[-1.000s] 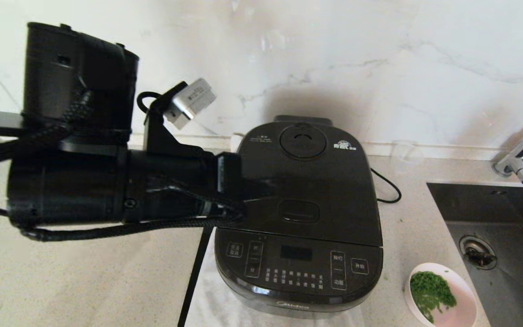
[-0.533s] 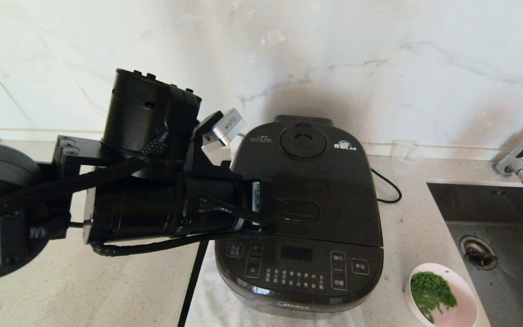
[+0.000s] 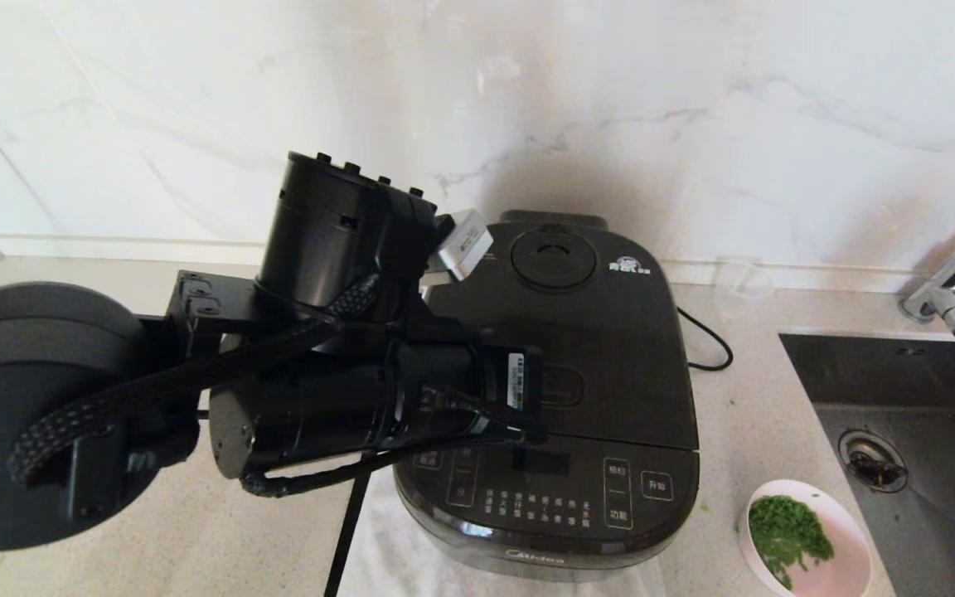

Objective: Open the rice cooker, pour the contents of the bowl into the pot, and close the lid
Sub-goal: Open the rice cooker

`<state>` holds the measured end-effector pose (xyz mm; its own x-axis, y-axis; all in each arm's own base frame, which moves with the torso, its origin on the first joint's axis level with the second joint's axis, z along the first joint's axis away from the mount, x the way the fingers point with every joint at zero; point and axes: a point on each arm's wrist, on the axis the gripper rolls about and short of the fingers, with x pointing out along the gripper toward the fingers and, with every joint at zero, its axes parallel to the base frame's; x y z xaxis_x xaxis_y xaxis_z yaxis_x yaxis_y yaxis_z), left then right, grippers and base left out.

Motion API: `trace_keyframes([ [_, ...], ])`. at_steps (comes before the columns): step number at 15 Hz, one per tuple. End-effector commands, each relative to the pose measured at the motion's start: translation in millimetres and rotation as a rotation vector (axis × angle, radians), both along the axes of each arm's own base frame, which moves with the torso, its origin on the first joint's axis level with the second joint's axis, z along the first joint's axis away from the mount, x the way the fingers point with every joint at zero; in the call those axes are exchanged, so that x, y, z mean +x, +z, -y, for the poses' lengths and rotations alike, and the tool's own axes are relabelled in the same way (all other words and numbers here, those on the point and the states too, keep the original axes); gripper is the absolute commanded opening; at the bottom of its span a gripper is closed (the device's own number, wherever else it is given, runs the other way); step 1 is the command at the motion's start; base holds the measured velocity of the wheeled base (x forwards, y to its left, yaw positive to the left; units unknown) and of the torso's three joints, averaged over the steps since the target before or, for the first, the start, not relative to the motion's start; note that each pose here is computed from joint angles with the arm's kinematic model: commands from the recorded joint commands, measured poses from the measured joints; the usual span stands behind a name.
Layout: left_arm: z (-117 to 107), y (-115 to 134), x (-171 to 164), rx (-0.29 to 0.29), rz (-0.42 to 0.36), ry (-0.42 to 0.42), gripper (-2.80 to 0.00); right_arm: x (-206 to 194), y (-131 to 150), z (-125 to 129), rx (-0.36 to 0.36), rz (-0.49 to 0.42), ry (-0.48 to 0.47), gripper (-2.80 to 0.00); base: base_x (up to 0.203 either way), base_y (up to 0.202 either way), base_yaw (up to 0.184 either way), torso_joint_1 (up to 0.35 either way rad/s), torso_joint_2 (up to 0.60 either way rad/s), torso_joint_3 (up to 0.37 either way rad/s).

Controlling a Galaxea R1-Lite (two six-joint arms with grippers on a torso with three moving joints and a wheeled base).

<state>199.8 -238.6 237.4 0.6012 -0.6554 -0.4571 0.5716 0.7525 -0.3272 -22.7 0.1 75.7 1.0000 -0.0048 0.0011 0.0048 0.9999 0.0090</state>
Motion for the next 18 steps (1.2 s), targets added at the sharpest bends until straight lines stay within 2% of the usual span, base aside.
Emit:
trace_keyframes([
  [1, 3.0, -4.4, 0.0, 0.014, -0.005, 0.002, -2.8, 0.0, 0.1, 0.0, 0.0, 0.0, 0.0, -2.8, 0.0, 0.0, 0.0, 0.0, 0.0, 0.0],
  [4, 5.5, -9.6, 2.2, 0.046, 0.008, 0.031, -2.8, 0.0, 0.1, 0.0, 0.0, 0.0, 0.0, -2.8, 0.0, 0.0, 0.0, 0.0, 0.0, 0.0],
  [8, 13.5, -14.6, 10.2, 0.061, 0.038, 0.075, -2.8, 0.0, 0.1, 0.0, 0.0, 0.0, 0.0, -2.8, 0.0, 0.0, 0.0, 0.0, 0.0, 0.0],
  [10, 15.7, -15.0, 12.6, 0.058, 0.073, 0.084, -2.8, 0.0, 0.1, 0.0, 0.0, 0.0, 0.0, -2.8, 0.0, 0.0, 0.0, 0.0, 0.0, 0.0],
  [15, 12.7, -9.4, 10.2, 0.052, 0.09, 0.083, -2.8, 0.0, 0.1, 0.0, 0.0, 0.0, 0.0, -2.8, 0.0, 0.0, 0.0, 0.0, 0.0, 0.0],
  [18, 13.9, -20.2, 11.9, 0.1, 0.09, 0.096, -2.8, 0.0, 0.1, 0.0, 0.0, 0.0, 0.0, -2.8, 0.0, 0.0, 0.0, 0.0, 0.0, 0.0],
])
